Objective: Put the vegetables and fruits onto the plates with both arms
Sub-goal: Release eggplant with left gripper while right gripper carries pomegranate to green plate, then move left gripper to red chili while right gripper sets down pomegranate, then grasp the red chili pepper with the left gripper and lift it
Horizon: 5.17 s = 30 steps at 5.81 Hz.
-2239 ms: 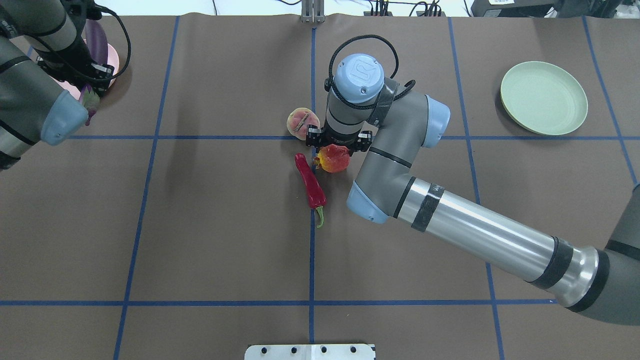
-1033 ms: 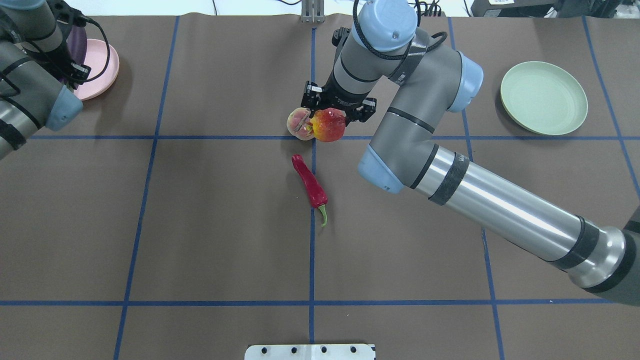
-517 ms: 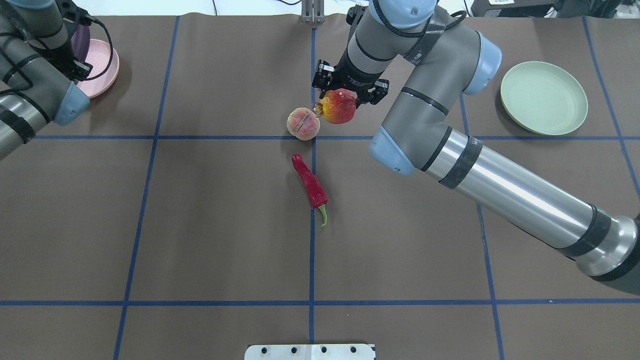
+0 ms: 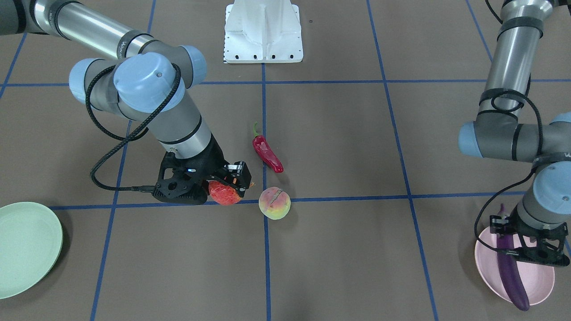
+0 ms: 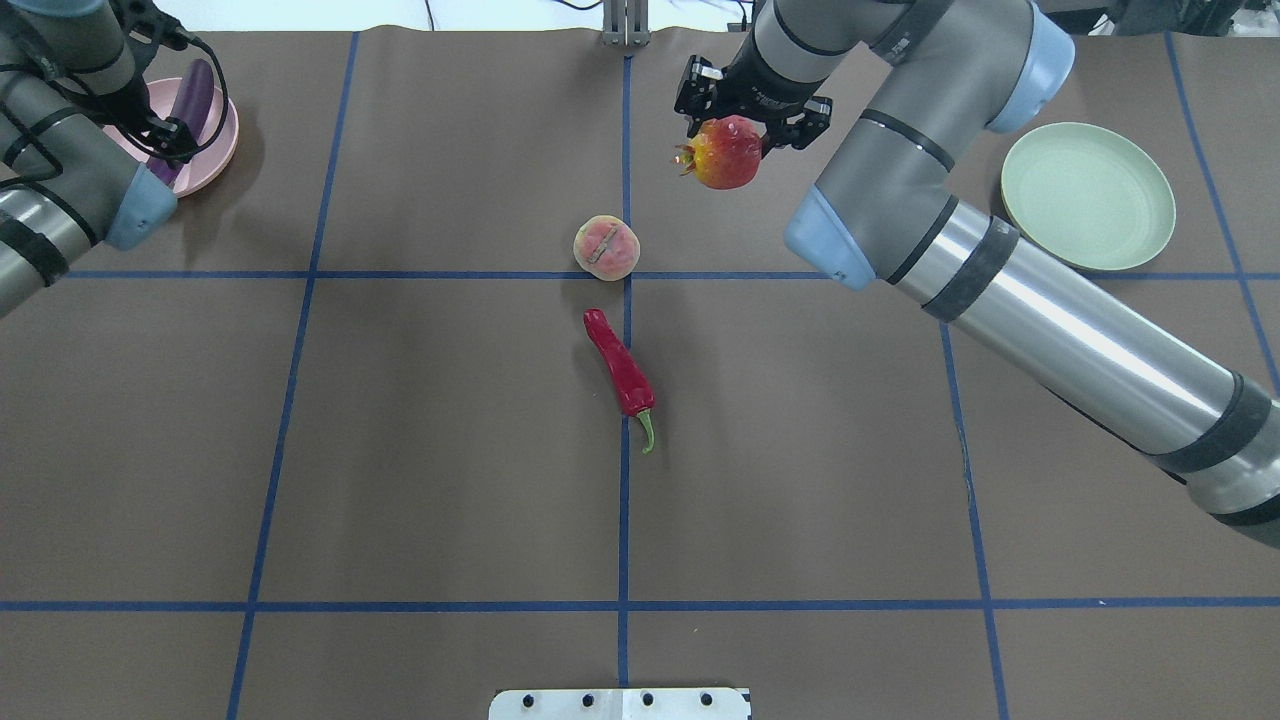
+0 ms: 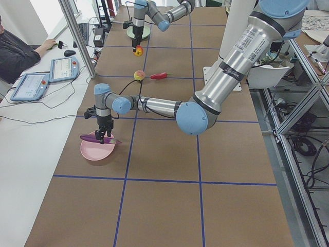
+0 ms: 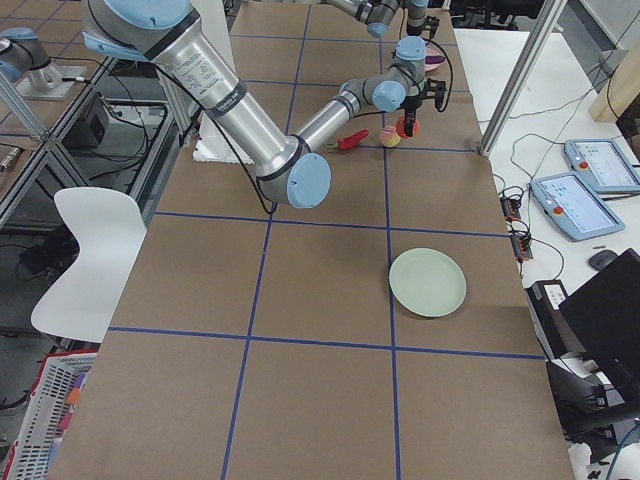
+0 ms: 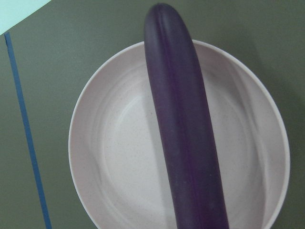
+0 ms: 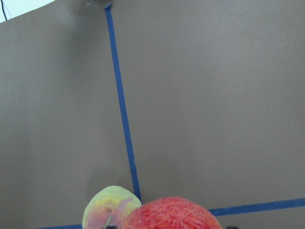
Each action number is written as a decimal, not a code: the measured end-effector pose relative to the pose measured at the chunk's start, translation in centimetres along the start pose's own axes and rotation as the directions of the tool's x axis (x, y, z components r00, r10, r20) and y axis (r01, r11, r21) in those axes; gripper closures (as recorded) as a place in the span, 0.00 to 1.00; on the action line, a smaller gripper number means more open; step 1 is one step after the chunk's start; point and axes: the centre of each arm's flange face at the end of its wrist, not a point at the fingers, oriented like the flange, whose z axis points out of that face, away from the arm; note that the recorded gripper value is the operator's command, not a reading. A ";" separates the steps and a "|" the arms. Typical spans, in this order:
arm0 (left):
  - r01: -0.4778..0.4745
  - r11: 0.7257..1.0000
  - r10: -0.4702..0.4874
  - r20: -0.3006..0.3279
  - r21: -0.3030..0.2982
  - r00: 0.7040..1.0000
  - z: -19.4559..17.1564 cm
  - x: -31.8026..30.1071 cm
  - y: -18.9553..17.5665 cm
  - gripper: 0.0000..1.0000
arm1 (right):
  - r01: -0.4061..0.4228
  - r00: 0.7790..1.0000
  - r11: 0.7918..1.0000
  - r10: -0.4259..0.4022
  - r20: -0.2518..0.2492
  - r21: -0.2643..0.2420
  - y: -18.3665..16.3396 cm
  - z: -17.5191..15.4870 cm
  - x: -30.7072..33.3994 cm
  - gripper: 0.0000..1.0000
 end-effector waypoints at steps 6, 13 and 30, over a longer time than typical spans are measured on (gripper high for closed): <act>0.235 0.966 -0.257 -0.352 -0.105 0.900 -17.5 8.5 -0.1 0.01 | 0.284 0.951 0.958 -0.279 -0.134 0.025 -12.0 -5.3 19.7 1.00; 0.429 0.858 -0.509 -0.363 -0.281 0.780 -24.5 35.2 9.7 0.01 | 0.472 0.811 0.880 -0.455 -0.369 -0.050 -11.1 6.5 36.3 1.00; 0.569 0.782 -0.624 -0.320 -0.257 0.713 -19.5 55.8 7.9 0.25 | 0.393 0.915 0.916 -0.399 -0.065 -0.081 -12.4 -0.7 37.3 0.01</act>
